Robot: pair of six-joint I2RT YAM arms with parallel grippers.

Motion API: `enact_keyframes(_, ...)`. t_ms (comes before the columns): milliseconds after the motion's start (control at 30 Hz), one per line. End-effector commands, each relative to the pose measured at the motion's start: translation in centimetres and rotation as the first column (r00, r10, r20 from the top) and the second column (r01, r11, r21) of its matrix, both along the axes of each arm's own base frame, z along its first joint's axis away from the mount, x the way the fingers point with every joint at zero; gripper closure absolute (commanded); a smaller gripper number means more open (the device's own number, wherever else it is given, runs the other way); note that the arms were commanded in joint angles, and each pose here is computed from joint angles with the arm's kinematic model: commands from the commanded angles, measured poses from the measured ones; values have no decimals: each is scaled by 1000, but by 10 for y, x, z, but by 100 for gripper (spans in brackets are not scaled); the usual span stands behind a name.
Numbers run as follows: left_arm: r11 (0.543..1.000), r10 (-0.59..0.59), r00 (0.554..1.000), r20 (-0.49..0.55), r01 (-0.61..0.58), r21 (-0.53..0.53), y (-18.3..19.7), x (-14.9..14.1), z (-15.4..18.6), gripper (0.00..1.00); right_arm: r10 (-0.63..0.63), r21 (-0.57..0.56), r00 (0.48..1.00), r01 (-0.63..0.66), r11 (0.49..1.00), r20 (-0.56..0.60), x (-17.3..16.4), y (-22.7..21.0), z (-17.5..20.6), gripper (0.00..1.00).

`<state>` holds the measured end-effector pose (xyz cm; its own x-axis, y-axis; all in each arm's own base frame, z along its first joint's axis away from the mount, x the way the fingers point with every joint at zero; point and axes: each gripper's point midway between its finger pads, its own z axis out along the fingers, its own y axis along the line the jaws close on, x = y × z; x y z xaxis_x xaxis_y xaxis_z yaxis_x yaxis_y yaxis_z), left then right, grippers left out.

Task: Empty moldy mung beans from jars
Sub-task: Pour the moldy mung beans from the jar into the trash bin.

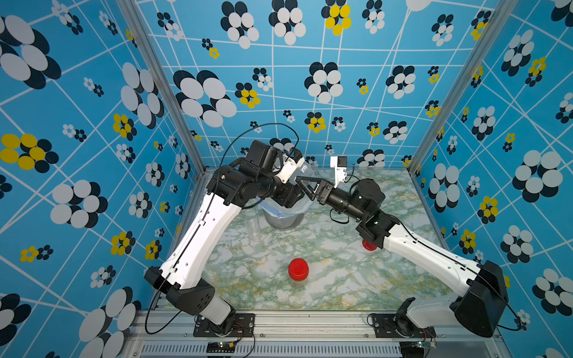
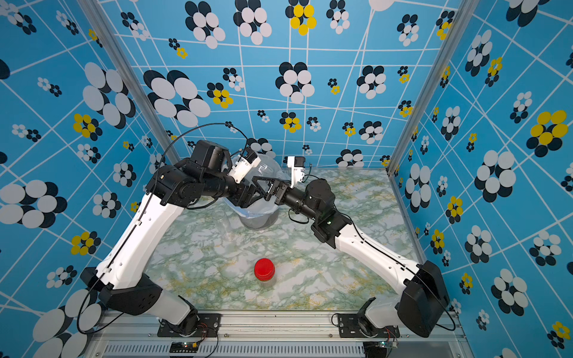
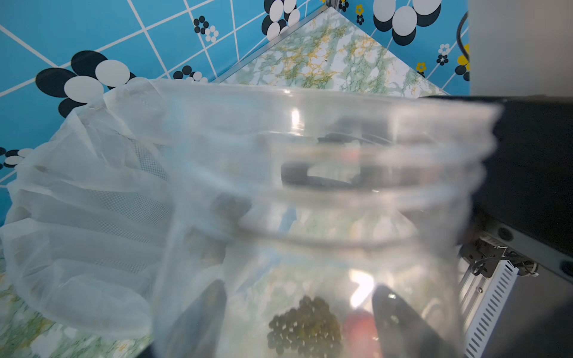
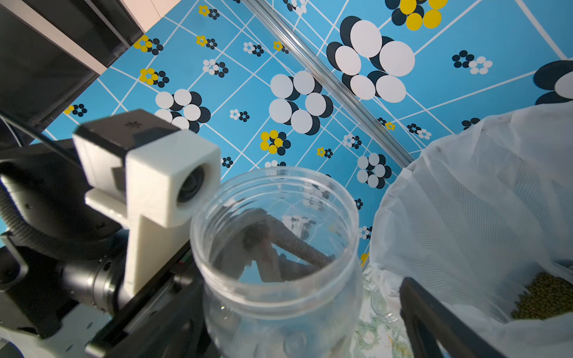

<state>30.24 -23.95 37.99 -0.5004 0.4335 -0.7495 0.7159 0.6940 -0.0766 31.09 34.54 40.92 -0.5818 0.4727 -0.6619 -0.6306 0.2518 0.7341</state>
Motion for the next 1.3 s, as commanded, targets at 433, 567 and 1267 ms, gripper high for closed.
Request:
enact_keyframes(433, 995, -60, 996, 68, 65, -76, -12, -4, 21, 67, 16, 31, 997, -14, 999, -81, 18, 22, 3, 25)
enact_keyframes(567, 996, -54, 996, 65, 59, -69, -13, 0, 19, 64, -7, 11, 997, 8, 1000, -82, 20, 20, -2, 36)
enact_keyframes(1267, 993, 34, 996, 79, -25, -116, 10, 4, 14, 19, -172, -210, 983, 181, 961, 57, 27, -7, 25, 48)
